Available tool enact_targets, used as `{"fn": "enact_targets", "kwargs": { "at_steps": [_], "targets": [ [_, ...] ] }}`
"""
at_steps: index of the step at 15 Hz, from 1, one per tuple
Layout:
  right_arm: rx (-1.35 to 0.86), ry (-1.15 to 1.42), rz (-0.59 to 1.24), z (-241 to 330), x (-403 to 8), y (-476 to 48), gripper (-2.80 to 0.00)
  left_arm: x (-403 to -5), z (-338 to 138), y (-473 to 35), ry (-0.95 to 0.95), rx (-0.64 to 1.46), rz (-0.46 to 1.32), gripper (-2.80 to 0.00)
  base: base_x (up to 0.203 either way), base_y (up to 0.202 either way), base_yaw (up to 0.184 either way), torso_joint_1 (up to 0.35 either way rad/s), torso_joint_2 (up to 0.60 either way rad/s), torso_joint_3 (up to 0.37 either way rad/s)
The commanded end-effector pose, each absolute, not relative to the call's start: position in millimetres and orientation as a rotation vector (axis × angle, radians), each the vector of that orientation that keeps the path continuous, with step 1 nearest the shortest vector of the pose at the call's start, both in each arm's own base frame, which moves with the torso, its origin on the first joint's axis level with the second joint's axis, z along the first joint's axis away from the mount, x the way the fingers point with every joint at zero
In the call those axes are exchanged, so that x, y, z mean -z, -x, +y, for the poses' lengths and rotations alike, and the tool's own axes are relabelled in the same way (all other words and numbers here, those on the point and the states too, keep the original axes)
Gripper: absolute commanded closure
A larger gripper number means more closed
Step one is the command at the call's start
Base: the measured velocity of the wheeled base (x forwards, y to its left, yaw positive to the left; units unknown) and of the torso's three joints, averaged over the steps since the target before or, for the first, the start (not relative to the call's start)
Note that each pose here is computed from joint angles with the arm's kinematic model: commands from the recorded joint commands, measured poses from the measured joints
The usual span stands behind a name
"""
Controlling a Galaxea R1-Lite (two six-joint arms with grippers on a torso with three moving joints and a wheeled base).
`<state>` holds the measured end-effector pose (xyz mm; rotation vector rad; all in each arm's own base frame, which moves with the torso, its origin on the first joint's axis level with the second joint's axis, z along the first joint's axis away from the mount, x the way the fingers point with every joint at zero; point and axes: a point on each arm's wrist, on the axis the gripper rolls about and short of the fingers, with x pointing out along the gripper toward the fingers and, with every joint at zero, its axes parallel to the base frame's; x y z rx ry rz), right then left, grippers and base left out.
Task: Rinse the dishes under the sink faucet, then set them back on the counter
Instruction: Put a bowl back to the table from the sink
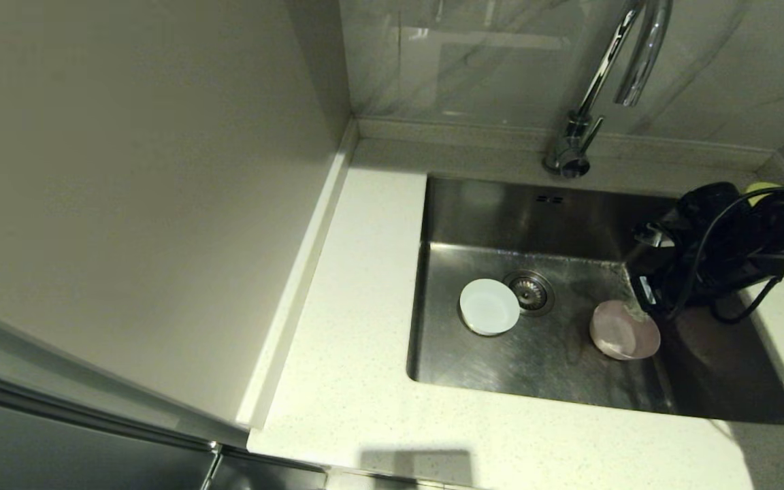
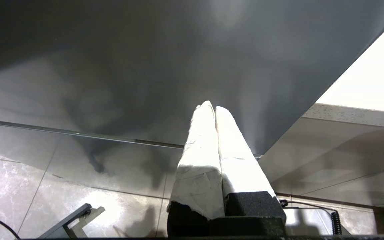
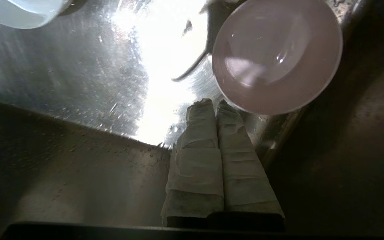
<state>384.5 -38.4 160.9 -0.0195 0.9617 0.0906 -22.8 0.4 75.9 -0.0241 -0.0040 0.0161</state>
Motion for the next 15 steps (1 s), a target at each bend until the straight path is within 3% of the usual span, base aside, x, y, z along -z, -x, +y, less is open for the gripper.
{"fn": "enact_targets", "kwargs": {
  "at_steps": [1,2,15],
  "targets": [
    [-0.085,0.042,0.956,-34.5,-136.9,-386.1,0.0,-75.9,0.4,22.9,0.025,-0.017,-0.006,0.0,0.0,0.0,0.0,0.0,0.0,0.0],
    [-0.078,0.066,0.953,-32.6,-126.2,-386.3,-2.8,-75.9,0.4,22.9,0.025,-0.017,-0.006,0.0,0.0,0.0,0.0,0.0,0.0,0.0],
    [-0.028,0.138,0.853,-24.8,-84.4,-420.0,-2.8,-75.9,0.4,22.9,0.025,-0.017,-0.006,0.0,0.0,0.0,0.0,0.0,0.0,0.0]
  ]
}}
